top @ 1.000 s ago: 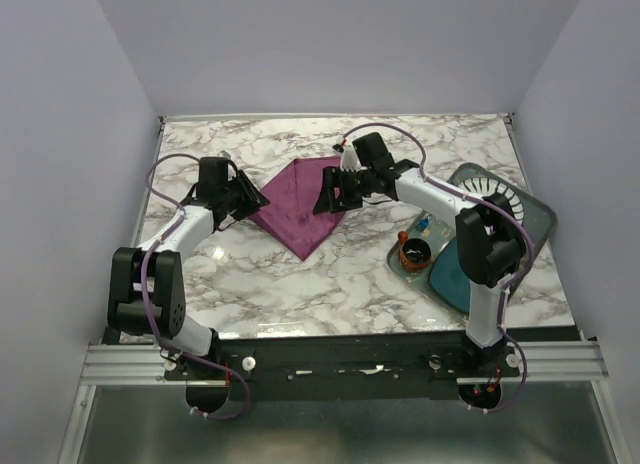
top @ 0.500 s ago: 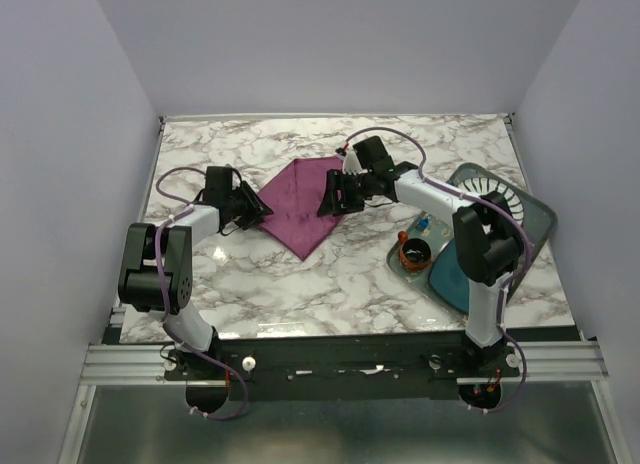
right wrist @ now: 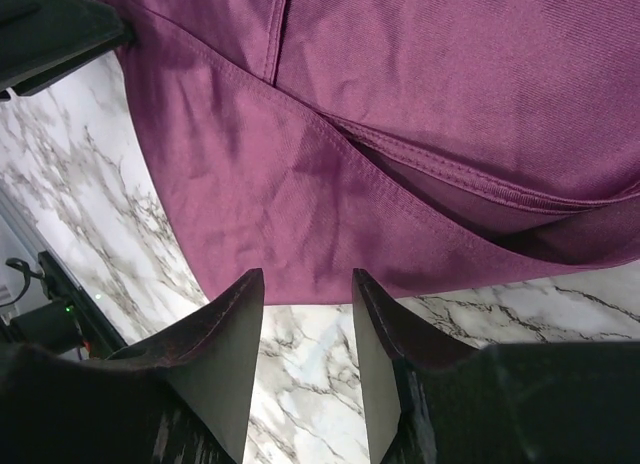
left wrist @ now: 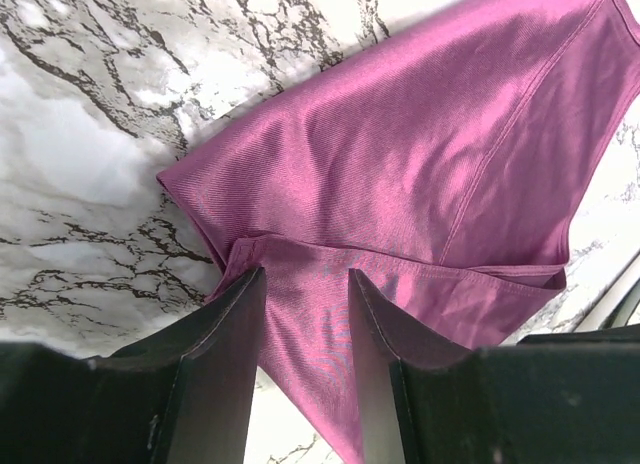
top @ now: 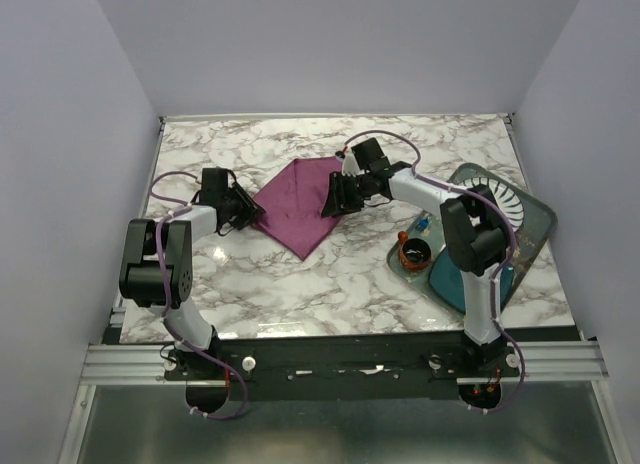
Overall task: Fold the napkin, place the utensils inside, and roll it up
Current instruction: Fold the napkin
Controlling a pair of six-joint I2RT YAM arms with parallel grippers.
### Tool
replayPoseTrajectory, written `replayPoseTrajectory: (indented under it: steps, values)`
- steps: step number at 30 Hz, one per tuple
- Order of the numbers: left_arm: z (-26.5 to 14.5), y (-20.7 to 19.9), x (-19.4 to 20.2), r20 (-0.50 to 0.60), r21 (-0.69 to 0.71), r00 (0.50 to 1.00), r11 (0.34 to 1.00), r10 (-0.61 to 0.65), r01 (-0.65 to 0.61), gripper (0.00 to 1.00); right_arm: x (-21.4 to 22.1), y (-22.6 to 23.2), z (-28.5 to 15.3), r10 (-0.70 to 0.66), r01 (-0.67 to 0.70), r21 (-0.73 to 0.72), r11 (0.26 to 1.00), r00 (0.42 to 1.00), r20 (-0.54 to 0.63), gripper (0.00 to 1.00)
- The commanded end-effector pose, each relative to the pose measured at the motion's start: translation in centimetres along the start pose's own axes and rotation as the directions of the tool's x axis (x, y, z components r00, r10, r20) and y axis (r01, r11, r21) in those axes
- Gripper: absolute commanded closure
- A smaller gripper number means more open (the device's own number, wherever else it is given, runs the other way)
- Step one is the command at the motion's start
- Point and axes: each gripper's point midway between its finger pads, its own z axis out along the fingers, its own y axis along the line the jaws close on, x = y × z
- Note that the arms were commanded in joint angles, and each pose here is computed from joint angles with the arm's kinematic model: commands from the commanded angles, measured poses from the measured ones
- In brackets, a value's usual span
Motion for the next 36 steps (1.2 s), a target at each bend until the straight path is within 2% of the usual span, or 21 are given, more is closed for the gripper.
replayPoseTrajectory:
  steps: [1,2,8,9,11,12,15,18,20,26,36]
  values:
    - [0.2,-0.3,-1.6,0.049,-0.003,0.999,1.000,0.017,-0.017,0.53,-1.6,-1.5,0.7,-0.035,0.033,0.045,0.998,0.999,0.035,0.52]
    - [0.0,-0.6,-1.8,0.056,0.002,0.998,1.000,0.022,-0.022,0.52,-1.5,-1.8,1.0,-0.028,0.027,0.046,0.999,0.999,0.029,0.52]
    - [-3.3,-3.3,-3.1,0.119,0.023,0.987,0.994,0.104,-0.107,0.33,-2.8,-2.6,2.5,-0.043,0.041,0.048,0.998,0.998,0.038,0.52]
    - [-3.8,-3.1,-3.0,0.115,0.007,0.987,0.994,0.111,-0.112,0.27,-2.8,-3.0,3.0,-0.046,0.044,0.056,0.997,0.998,0.035,0.52]
    - [-5.1,-3.7,-3.5,0.136,0.005,0.981,0.990,0.136,-0.138,0.22,-3.7,-2.9,3.0,-0.057,0.053,0.064,0.997,0.997,0.054,0.52]
    - [-5.5,-2.9,-2.9,0.110,-0.030,0.982,0.988,0.151,-0.149,0.22,-4.0,-2.9,2.9,-0.065,0.060,0.073,0.996,0.996,0.063,0.52]
    - [-6.3,-2.2,-2.7,0.113,-0.061,0.980,0.985,0.166,-0.160,0.23,-5.3,-2.3,2.5,-0.083,0.077,0.066,0.995,0.992,0.090,0.52]
    - [-5.9,-1.8,-1.8,0.080,-0.049,0.984,0.987,0.158,-0.154,0.30,-6.0,-1.4,1.9,-0.087,0.082,0.051,0.995,0.992,0.097,0.52]
    - [-5.3,-1.5,-1.1,0.049,-0.041,0.987,0.988,0.152,-0.150,0.32,-6.4,-0.4,0.8,-0.093,0.089,0.038,0.995,0.989,0.113,0.51]
    - [-3.8,-1.1,-0.7,0.010,-0.037,0.995,0.994,0.103,-0.102,0.26,-6.4,1.4,-2.2,-0.116,0.111,0.039,0.993,0.983,0.145,0.48]
    - [-2.3,0.7,0.2,-0.013,-0.093,0.999,0.995,0.033,-0.034,0.36,-6.9,3.4,-5.6,-0.141,0.135,0.044,0.990,0.970,0.200,0.47]
